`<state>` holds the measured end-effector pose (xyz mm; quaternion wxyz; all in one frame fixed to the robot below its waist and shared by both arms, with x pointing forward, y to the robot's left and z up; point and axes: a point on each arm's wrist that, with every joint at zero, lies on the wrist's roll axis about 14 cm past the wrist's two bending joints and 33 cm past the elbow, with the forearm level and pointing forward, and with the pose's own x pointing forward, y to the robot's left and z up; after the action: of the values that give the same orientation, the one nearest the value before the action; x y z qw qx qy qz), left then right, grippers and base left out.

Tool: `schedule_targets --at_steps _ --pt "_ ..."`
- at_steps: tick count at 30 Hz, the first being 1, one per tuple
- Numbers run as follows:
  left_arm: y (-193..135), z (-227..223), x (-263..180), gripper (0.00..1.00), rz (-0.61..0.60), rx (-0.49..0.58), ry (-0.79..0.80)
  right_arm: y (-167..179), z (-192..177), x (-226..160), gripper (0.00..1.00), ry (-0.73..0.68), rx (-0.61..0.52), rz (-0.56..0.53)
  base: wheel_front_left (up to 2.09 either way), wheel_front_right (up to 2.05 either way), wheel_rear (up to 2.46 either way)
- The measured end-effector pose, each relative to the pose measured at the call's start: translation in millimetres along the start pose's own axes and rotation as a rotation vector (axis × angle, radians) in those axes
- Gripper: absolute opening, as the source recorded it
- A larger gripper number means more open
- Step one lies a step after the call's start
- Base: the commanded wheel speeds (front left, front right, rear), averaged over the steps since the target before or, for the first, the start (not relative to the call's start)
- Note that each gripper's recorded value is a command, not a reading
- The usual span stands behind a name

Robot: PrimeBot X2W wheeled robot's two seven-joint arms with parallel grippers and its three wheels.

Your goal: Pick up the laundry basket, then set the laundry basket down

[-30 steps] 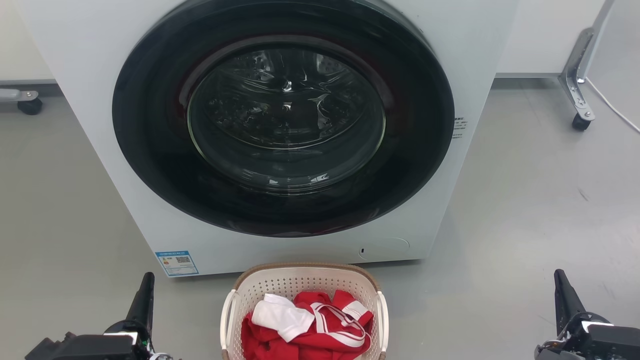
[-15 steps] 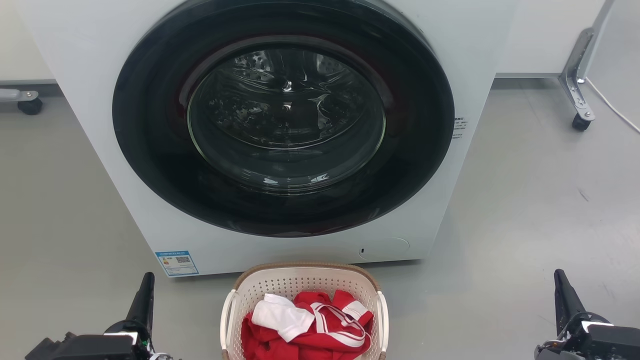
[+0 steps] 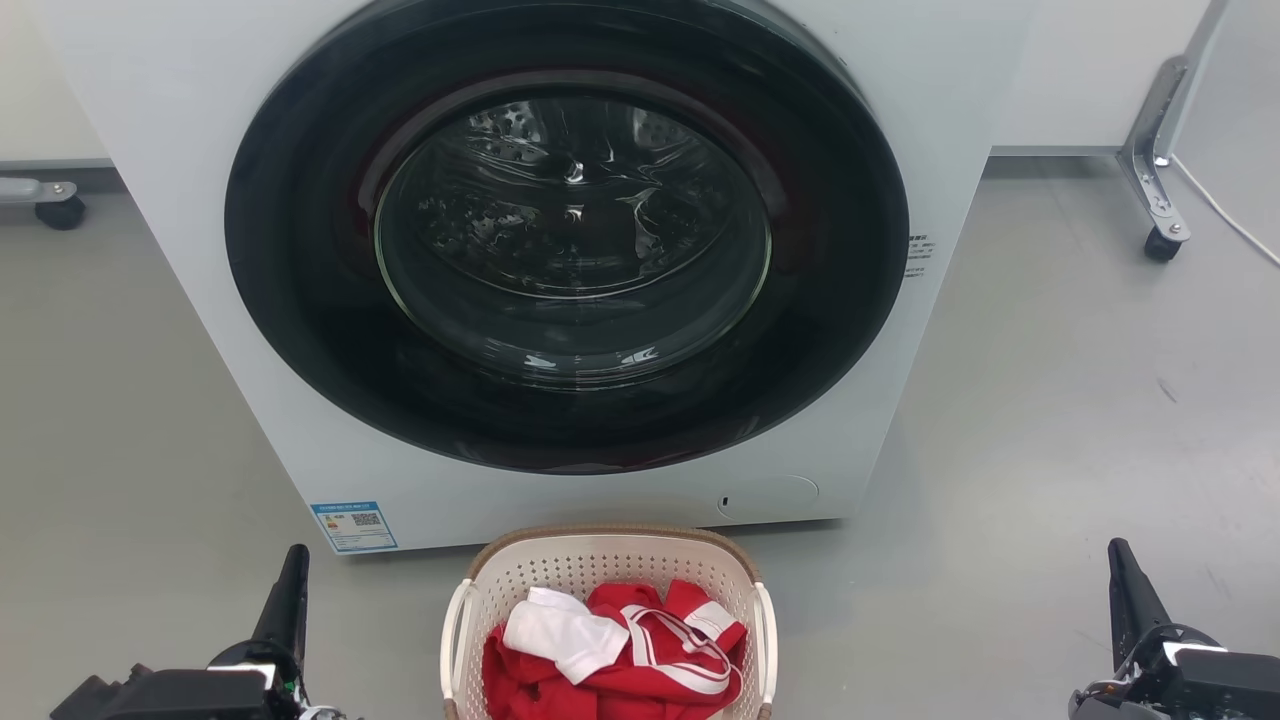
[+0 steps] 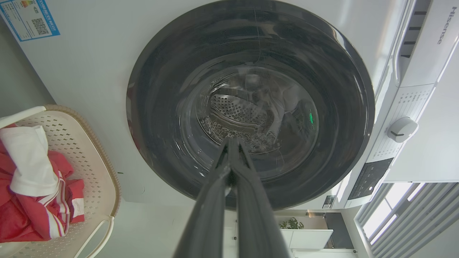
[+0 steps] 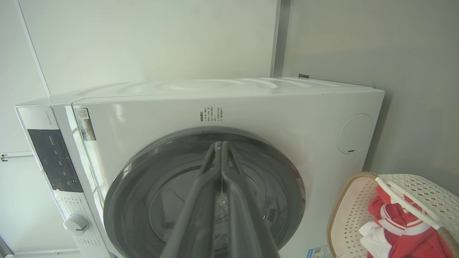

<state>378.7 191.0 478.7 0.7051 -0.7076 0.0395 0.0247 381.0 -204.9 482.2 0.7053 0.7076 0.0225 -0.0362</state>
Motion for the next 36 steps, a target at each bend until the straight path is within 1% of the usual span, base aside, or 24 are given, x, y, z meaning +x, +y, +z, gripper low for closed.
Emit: schedule_targets --at_steps 36 --pt "-0.1 0.0 0.0 0.00 0.000 0.000 0.000 0.4 0.0 0.0 0.00 0.000 0.001 0.002 0.00 0.00 0.00"
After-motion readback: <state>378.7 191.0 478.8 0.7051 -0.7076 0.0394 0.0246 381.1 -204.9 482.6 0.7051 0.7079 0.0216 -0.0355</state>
